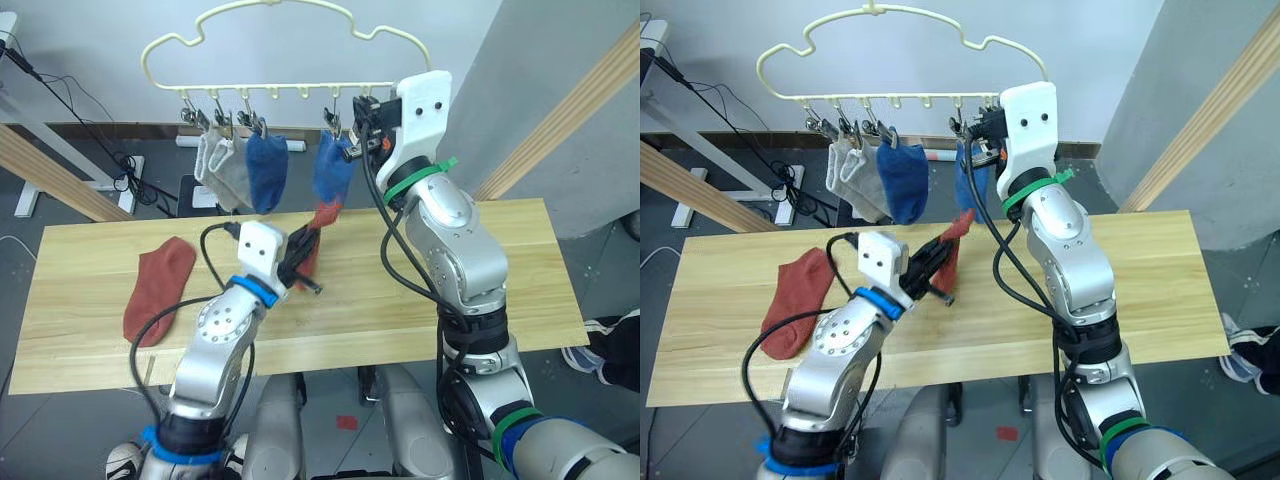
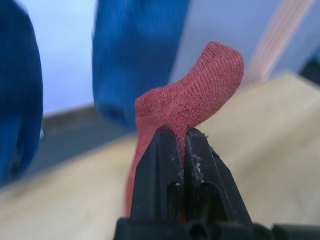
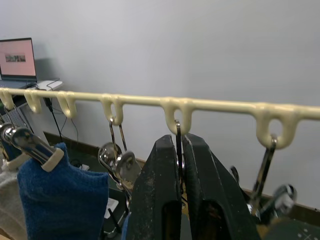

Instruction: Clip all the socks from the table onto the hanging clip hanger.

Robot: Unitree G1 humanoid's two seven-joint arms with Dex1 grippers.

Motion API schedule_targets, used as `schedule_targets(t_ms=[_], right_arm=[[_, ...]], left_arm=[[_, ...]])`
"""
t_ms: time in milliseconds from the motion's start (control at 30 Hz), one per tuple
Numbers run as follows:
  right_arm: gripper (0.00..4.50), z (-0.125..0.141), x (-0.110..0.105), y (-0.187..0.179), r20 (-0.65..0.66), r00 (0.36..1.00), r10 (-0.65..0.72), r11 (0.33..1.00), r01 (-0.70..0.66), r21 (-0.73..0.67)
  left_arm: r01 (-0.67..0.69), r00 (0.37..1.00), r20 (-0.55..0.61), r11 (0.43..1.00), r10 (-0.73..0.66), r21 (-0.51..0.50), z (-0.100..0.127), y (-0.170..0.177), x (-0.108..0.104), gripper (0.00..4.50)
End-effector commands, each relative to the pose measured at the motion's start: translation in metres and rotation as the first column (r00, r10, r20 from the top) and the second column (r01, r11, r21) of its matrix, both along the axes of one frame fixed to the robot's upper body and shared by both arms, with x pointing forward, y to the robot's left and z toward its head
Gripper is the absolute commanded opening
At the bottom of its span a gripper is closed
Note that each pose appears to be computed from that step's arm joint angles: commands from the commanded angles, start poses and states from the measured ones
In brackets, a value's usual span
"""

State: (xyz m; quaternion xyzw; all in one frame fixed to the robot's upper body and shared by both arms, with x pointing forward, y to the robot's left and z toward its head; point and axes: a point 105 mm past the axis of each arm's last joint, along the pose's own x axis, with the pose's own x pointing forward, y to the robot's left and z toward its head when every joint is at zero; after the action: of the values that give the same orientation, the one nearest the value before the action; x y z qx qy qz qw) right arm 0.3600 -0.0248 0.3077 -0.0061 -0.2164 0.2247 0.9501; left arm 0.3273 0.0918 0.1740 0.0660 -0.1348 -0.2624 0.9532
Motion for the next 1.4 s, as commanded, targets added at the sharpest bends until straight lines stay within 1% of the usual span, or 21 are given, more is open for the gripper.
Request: schedule_targets(t_ms=[33,100,200,400,600,867,1033,1233,1400], right_arm=[[0.00,0.021,-0.013,0.001,0.073,0.997,0.012,1.000,-0.014,0.025],[0.00,0.022,-0.013,0.001,0.071,0.997,0.010,1.000,-0.012,0.025],[0.00,0.022,-0.013,0.001,0.062,0.998,0.008,1.000,-0.010,0.026],[0.00,0.021,-0.013,0.000,0.048,0.999,0.007,1.000,-0.008,0.030],[0.00,0.022,-0.013,-0.001,0.041,0.999,-0.004,1.000,0.003,0.029],[0.00,0.025,-0.013,-0.002,0.052,0.999,-0.014,0.999,0.012,0.038],[0.00,0.026,-0.014,-0.001,0.051,0.999,-0.013,0.999,0.011,0.040],[0.00,0.022,-0.014,0.002,0.036,0.999,-0.001,0.999,0.000,0.036],[0.00,0.022,-0.014,0.002,0.033,0.999,-0.002,0.999,0.000,0.037]], left_arm=[[0.004,0.996,0.091,1.000,-0.002,-0.026,0.013,-0.010,0.010,0.01],[0.008,0.993,0.122,1.000,-0.005,-0.022,0.017,-0.013,0.016,0.01],[0.022,0.988,0.151,0.999,-0.017,-0.029,0.021,-0.020,0.020,0.01],[0.065,0.984,0.174,0.992,-0.046,-0.106,0.035,-0.043,0.026,0.01],[0.061,0.980,0.197,0.984,-0.027,-0.168,0.053,-0.048,0.028,0.01],[0.014,0.987,0.158,0.985,0.013,-0.172,0.044,-0.044,0.031,0.01],[-0.011,0.990,0.135,0.981,0.037,-0.193,0.041,-0.046,0.031,0.01],[-0.021,0.990,0.133,0.971,0.054,-0.239,0.049,-0.052,0.034,0.01],[-0.019,0.989,0.136,0.966,0.056,-0.257,0.054,-0.055,0.034,0.01]])
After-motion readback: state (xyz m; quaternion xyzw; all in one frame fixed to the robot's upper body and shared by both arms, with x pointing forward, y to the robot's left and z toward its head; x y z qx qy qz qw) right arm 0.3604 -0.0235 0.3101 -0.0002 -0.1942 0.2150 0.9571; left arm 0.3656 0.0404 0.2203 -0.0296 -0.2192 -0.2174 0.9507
